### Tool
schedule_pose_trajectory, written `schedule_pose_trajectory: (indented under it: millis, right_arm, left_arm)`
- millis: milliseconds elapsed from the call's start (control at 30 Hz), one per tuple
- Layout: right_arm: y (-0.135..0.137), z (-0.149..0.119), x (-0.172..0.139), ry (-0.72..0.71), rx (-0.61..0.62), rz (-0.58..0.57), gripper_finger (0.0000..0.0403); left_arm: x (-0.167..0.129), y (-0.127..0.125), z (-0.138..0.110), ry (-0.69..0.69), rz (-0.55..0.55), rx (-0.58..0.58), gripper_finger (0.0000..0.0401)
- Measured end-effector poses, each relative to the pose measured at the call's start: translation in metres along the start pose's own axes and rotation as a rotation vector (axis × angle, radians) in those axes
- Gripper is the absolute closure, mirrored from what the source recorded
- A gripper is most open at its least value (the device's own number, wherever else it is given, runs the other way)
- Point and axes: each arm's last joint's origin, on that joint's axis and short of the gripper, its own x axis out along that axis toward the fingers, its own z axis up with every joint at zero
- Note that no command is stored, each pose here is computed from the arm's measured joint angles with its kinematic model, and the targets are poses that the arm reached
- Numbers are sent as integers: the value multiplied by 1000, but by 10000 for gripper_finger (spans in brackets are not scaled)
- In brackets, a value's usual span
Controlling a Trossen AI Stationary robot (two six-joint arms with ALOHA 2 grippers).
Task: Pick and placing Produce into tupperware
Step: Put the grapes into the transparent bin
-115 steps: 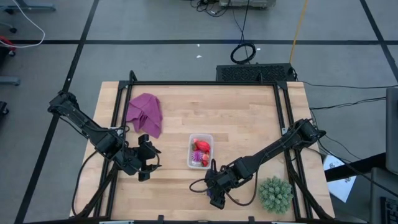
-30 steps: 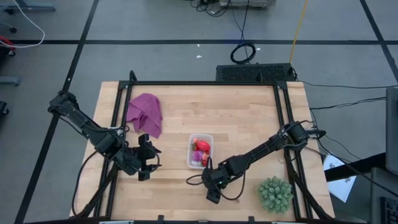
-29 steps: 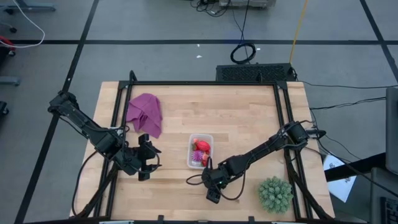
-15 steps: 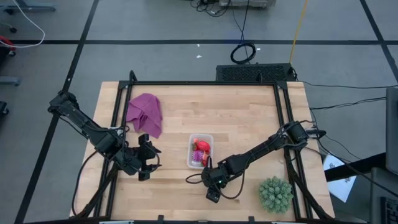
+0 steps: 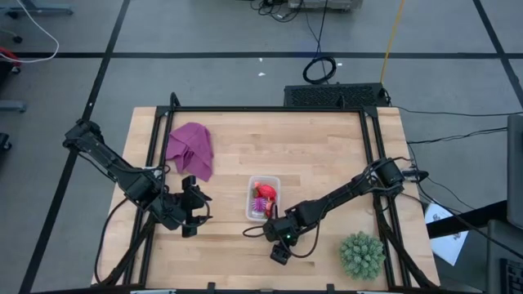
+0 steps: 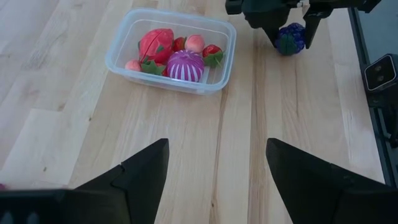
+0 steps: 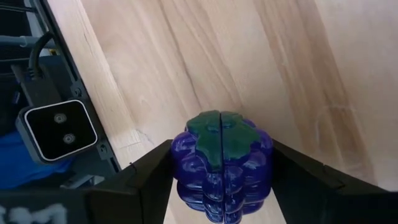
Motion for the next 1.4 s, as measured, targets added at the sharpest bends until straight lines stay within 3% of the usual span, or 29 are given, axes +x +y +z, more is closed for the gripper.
schedule_pose_trajectory:
  millis: [700, 1133, 1400]
  right_arm:
    - [17, -11, -60, -48, -59, 18, 177]
    - [18, 6, -133, -270, -200, 119, 177]
    - [17, 24, -156, -405, -254, 206, 176]
  left_arm:
    - [0, 0, 0, 0, 0, -5, 128]
    - [0, 0, 0, 0, -1, -6, 128]
    - [0, 0, 0, 2, 1, -4, 128]
